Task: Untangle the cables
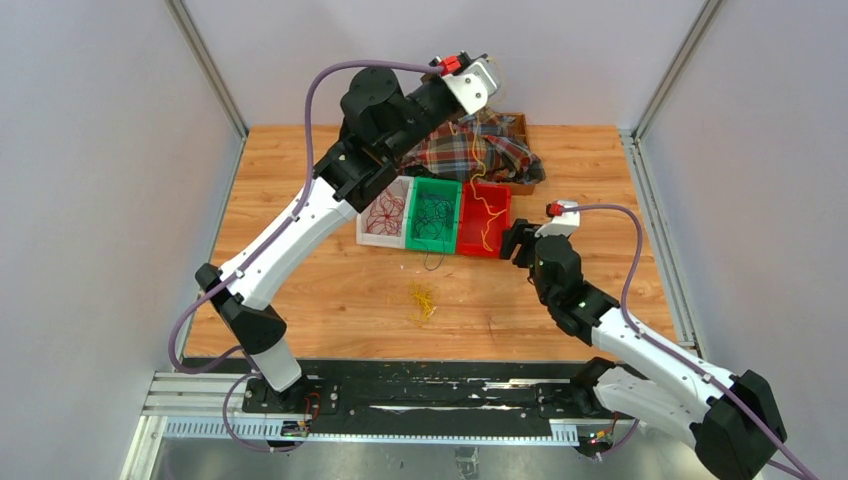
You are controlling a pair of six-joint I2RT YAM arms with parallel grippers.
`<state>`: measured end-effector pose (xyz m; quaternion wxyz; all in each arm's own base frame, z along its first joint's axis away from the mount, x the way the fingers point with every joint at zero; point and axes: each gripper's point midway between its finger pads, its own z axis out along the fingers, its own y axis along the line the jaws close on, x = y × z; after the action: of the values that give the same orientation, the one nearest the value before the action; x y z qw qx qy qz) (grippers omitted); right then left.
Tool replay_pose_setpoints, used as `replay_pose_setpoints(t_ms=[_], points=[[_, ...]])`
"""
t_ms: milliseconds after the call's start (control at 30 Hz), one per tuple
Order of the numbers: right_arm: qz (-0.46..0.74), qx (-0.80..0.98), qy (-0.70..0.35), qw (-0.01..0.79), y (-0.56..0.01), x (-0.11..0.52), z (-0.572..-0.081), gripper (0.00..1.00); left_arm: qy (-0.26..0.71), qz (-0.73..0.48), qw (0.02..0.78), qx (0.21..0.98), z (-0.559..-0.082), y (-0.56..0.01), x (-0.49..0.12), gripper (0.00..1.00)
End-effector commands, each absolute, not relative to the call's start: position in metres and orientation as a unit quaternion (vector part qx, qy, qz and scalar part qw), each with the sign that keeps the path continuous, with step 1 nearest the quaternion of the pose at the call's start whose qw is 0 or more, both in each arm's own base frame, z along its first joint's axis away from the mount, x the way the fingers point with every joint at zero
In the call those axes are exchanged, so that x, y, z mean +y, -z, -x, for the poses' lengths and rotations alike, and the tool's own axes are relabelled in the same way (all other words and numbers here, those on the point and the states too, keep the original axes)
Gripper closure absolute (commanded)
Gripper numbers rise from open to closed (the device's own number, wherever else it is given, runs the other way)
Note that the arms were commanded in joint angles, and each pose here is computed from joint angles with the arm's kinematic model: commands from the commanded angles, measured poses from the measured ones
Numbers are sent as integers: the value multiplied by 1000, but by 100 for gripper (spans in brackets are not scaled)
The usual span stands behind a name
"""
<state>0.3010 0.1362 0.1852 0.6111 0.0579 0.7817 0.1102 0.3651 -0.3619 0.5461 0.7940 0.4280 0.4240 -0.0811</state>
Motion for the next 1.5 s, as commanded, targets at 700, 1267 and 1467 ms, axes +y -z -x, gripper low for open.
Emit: replay_pose_setpoints(t_ms=[700,1267,1467], points=[[-85,774,-93,621,-181,101,-279,33,49,-434,769,468,-418,-480,-382,99],[-36,794,-87,600,-182,96,-261,31,105,-487,622,604,-427,-339,-384,99],[-25,793,-104,600,-189,99,-256,31,111,-475,596,638,-434,-314,-379,100]])
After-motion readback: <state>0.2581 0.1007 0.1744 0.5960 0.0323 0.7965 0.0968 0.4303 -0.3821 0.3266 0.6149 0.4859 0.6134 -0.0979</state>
